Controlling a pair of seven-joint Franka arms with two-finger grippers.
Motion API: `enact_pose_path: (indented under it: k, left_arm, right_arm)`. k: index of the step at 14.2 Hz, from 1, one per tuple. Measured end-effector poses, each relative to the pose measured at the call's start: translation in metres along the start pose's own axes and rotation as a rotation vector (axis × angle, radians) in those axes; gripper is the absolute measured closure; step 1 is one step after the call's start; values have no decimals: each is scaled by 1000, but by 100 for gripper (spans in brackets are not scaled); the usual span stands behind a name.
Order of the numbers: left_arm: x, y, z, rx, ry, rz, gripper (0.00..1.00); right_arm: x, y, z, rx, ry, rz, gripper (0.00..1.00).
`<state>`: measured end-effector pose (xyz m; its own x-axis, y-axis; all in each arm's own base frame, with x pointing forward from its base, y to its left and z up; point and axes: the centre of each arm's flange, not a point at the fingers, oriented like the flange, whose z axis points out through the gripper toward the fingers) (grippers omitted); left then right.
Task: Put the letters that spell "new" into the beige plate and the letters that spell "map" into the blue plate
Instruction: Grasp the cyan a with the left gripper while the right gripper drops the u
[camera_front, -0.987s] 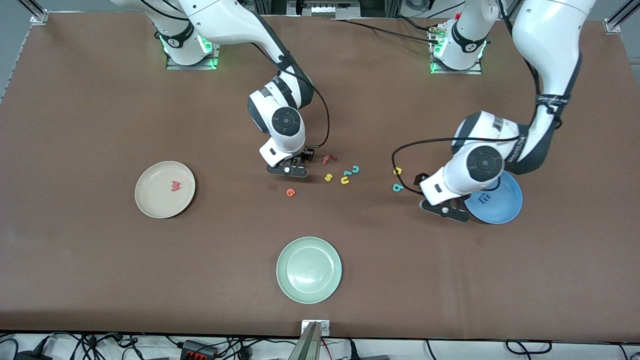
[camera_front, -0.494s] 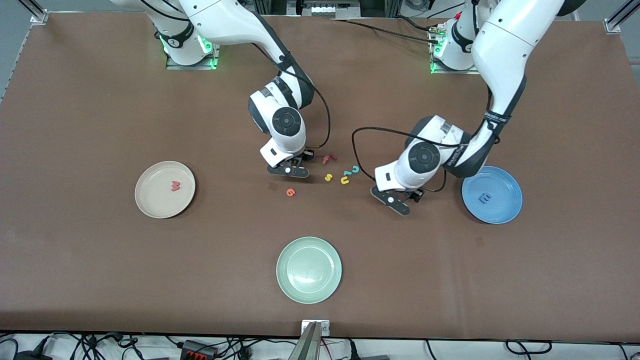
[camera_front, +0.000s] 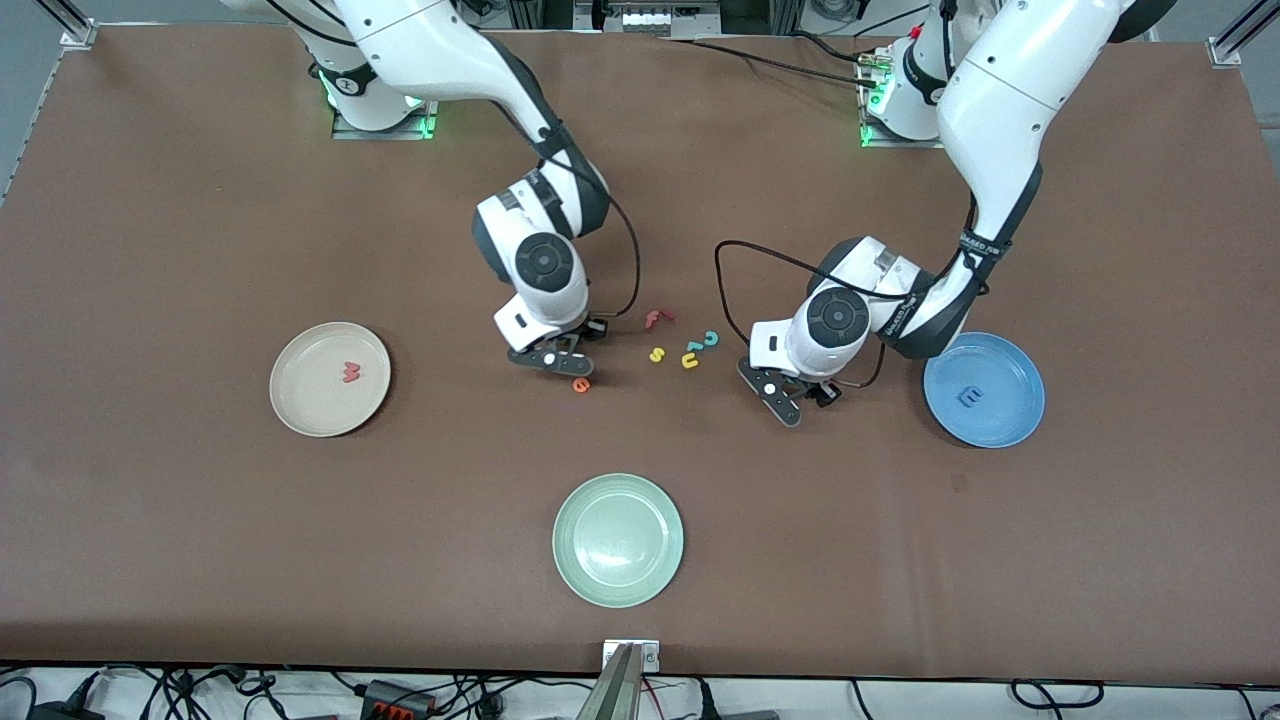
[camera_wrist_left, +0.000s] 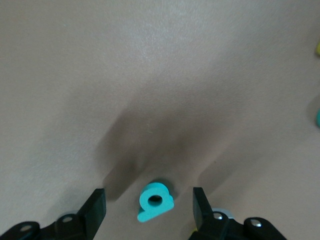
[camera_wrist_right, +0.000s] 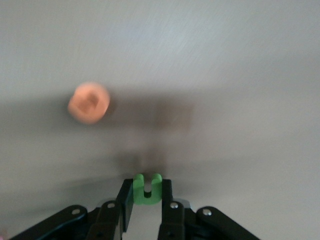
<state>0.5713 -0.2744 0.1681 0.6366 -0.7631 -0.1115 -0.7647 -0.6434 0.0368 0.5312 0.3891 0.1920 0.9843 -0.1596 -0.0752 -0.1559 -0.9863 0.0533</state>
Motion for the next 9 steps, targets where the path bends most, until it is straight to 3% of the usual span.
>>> enact_pose_path:
  k: [4,9]
  left_arm:
    - [0,-2,-4,13,7,10,67]
    - [-12,-27,-18,17,-22,-32,70]
  right_arm:
    - [84,115,-33,-11,-41,34,73]
    - [133,244,-47,-86,-112,1,73]
